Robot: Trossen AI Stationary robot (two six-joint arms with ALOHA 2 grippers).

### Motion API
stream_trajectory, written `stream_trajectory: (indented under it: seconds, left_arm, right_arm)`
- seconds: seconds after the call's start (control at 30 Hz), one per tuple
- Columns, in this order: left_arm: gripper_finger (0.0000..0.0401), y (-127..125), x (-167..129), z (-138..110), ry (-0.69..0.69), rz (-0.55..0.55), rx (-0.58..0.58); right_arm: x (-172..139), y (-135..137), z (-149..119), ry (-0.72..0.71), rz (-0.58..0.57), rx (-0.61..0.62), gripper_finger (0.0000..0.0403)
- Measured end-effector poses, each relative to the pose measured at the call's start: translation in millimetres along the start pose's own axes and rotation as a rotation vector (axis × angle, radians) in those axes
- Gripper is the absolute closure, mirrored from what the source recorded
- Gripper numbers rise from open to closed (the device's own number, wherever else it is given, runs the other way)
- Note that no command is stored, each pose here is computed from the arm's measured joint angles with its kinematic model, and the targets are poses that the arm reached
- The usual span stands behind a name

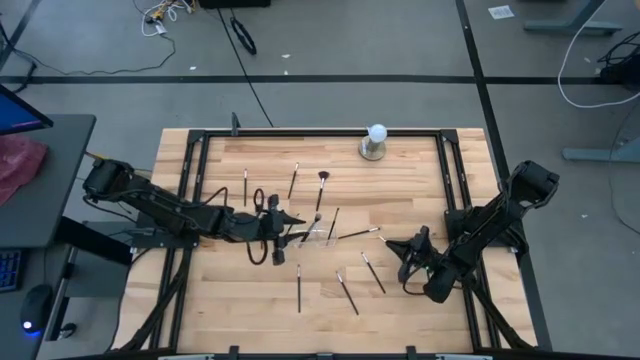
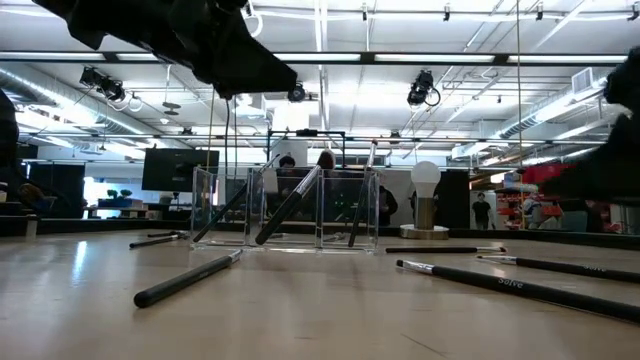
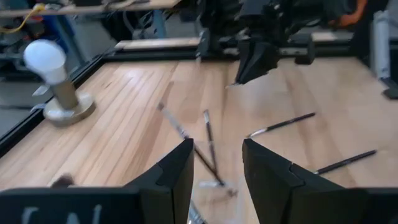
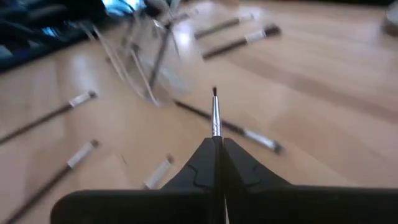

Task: Put items in baskets/containers
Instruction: Put the liner brush into the transparent organizer

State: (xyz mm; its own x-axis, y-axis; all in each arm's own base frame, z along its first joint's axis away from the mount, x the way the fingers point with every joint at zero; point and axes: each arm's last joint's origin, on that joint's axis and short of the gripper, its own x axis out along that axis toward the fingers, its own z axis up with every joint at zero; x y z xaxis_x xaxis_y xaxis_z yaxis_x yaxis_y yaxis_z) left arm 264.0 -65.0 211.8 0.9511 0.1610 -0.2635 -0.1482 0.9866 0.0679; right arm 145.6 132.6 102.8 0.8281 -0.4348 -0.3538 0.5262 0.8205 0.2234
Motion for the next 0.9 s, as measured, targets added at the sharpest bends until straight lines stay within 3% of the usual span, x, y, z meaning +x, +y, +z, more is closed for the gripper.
stream_trajectory:
  seconds: [0.23, 0.4, 0.6, 0.9]
  left_arm:
    - [0.0263, -5.9, 4.7, 4.8, -0.092, -0.078, 0.050]
    - [0.0263, -12.7, 19.3, -1.1, -0.173, -0.084, 0.073]
    - [0.0263, -17.9, 32.7, -6.4, -0.298, -0.094, 0.098]
    - [0.0253, -15.6, 49.7, 8.7, -0.474, -0.413, 0.186]
  right_arm:
    - [10.4, 30.5, 26.8, -0.090, 0.140, -0.076, 0.0393]
    - [19.5, 46.7, 59.8, -0.205, 0.340, -0.154, 0.0393]
    - [34.6, 46.7, 90.9, -0.353, 0.557, -0.194, 0.0393]
    - [52.7, 50.7, 114.1, -0.419, 0.658, -0.275, 0.0393]
